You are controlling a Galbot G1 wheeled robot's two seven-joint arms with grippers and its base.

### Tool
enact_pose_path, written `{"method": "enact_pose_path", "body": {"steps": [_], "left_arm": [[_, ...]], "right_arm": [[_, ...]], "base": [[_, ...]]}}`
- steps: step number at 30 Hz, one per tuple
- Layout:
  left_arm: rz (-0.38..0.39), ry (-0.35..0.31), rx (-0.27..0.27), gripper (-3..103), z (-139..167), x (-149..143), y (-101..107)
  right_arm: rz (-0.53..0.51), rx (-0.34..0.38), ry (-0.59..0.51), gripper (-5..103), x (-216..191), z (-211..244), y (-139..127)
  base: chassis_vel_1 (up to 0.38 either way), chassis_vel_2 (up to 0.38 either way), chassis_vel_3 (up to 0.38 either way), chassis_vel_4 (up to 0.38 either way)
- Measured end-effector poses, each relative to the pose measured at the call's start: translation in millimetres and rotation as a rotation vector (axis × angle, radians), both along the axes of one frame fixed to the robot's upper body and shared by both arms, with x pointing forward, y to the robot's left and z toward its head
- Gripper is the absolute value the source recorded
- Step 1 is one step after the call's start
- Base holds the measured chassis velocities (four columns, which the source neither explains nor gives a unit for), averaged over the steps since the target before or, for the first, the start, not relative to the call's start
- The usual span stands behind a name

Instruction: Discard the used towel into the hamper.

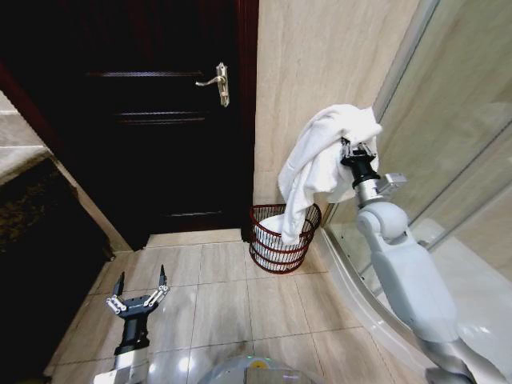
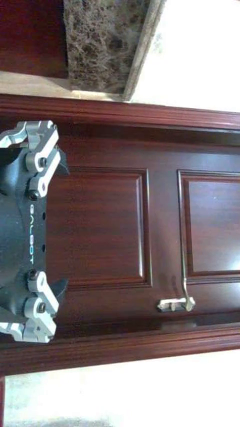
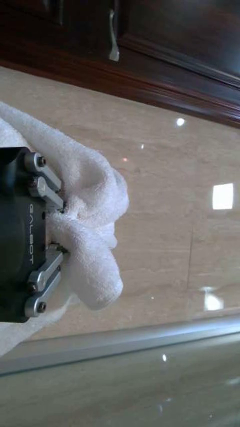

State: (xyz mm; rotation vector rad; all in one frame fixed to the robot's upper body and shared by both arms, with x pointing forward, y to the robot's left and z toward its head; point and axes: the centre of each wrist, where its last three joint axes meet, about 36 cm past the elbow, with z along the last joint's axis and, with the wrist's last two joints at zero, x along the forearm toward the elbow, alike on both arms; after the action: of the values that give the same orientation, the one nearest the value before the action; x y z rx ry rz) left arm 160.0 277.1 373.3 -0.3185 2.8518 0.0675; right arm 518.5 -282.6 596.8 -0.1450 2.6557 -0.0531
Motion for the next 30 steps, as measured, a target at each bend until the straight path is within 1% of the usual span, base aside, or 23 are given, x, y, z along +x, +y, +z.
{"method": "enact_pose_path", "body": {"steps": [3, 5, 8, 11, 14, 17, 21, 22, 24, 25, 27, 30], "left_arm": [[-0.005, -0.003, 0.003, 100, 0.6, 0.3, -0.8], [-0.011, -0.009, 0.005, 100, 1.8, 0.7, -2.4], [-0.015, -0.009, 0.007, 100, 2.3, 0.6, -3.3], [-0.020, -0.008, 0.013, 100, 1.4, -1.1, -4.4], [-0.023, -0.005, 0.014, 100, -0.2, -2.6, -6.5], [-0.027, -0.005, 0.016, 100, -1.2, -3.5, -8.2], [-0.021, -0.006, 0.016, 100, -2.5, -7.1, -9.5], [-0.021, -0.006, 0.016, 100, -2.5, -7.1, -9.5], [-0.016, -0.001, 0.019, 100, -4.5, -12.9, -9.2], [-0.016, -0.001, 0.019, 100, -4.5, -12.9, -9.2], [-0.008, 0.002, 0.025, 100, -7.2, -18.9, -9.0], [-0.002, 0.005, 0.026, 100, -8.1, -23.5, -9.0]], "right_arm": [[-0.002, -0.003, -0.019, 19, 5.0, 8.6, -0.5], [-0.002, -0.007, -0.041, 19, 7.8, 25.7, -3.9], [-0.006, -0.018, -0.054, 19, 8.5, 39.2, -8.4], [0.001, -0.026, -0.060, 19, 4.6, 46.9, -8.5], [0.013, -0.030, -0.048, 19, 2.3, 42.5, -4.8], [0.030, -0.033, -0.021, 19, 2.1, 31.2, 0.8], [0.078, -0.038, 0.093, 19, 3.4, -17.2, 16.4], [0.078, -0.038, 0.093, 19, 3.4, -17.2, 16.4], [0.104, -0.043, 0.164, 19, 5.9, -46.7, 20.1], [0.104, -0.043, 0.164, 19, 5.9, -46.7, 20.1], [0.144, -0.048, 0.215, 19, 10.1, -71.7, 20.3], [0.164, -0.028, 0.233, 19, 15.1, -92.8, 24.7]], "base": [[0.000, 0.000, 0.000, 0.000], [0.000, 0.000, 0.000, 0.000], [0.000, 0.000, 0.000, 0.000], [0.000, 0.000, 0.000, 0.000], [0.000, 0.000, 0.000, 0.000], [0.000, 0.000, 0.000, 0.000], [0.000, 0.000, 0.000, 0.000], [0.000, 0.000, 0.000, 0.000], [0.000, 0.000, 0.000, 0.000], [0.000, 0.000, 0.000, 0.000], [0.000, 0.000, 0.000, 0.000], [0.000, 0.000, 0.000, 0.000]]}}
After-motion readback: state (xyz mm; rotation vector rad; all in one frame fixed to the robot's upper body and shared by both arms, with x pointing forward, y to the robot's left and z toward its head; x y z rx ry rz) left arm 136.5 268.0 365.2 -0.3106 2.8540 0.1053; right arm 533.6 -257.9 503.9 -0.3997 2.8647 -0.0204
